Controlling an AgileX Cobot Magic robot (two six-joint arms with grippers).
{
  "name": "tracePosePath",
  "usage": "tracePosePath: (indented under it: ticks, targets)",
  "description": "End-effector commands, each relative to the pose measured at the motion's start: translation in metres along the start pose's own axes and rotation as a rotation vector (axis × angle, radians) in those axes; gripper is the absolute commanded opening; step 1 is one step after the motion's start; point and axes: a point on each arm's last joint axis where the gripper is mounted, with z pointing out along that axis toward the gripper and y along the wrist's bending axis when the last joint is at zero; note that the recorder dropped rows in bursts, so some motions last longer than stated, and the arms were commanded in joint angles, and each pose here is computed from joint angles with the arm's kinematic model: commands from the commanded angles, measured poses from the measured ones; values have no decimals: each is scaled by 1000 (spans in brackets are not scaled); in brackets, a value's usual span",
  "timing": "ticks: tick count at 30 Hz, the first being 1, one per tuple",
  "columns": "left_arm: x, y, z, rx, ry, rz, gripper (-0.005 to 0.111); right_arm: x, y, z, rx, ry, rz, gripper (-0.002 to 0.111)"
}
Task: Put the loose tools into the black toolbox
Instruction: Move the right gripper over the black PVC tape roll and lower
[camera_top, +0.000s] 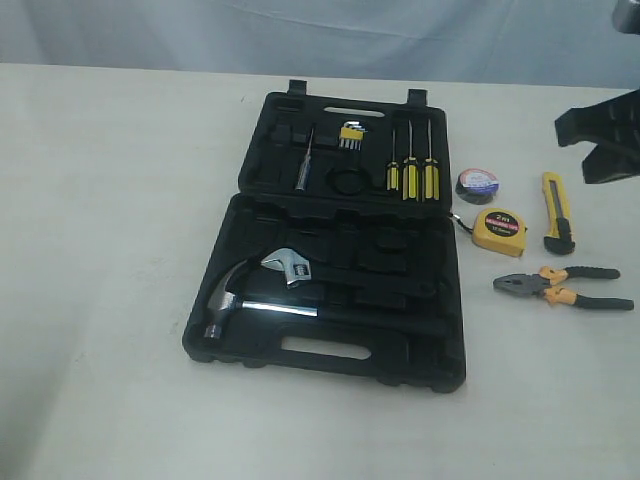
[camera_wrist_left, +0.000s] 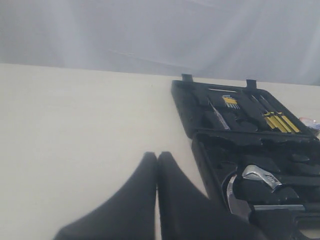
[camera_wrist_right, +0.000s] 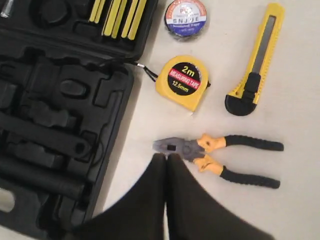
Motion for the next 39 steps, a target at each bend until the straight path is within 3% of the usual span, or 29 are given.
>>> tracePosePath:
  ticks: [1, 7, 10, 14, 16, 24, 32, 39]
  targets:
    - [1, 0, 0, 6, -2, 7, 0, -25, -8, 37, 40, -114, 15, -1]
    - [1, 0, 0, 6, -2, 7, 0, -40, -17, 86, 61, -162, 57, 3]
    - [1, 0, 0, 6, -2, 7, 0, -47, -21, 112, 68, -148, 42, 25]
    - [1, 0, 0, 6, -2, 7, 0, -57, -25, 142, 70, -117, 34, 72]
    - [1, 0, 0, 6, -2, 7, 0, -63, -27, 154, 74, -126, 32, 79]
    - [1, 0, 0, 6, -2, 7, 0, -75, -26, 194, 72, -133, 23, 63]
    - [1, 0, 0, 6, -2, 7, 0, -80, 8, 226, 30, -97, -66, 63]
    - [1, 0, 0, 6, -2, 7, 0, -84, 9, 225, 28, -98, -57, 63]
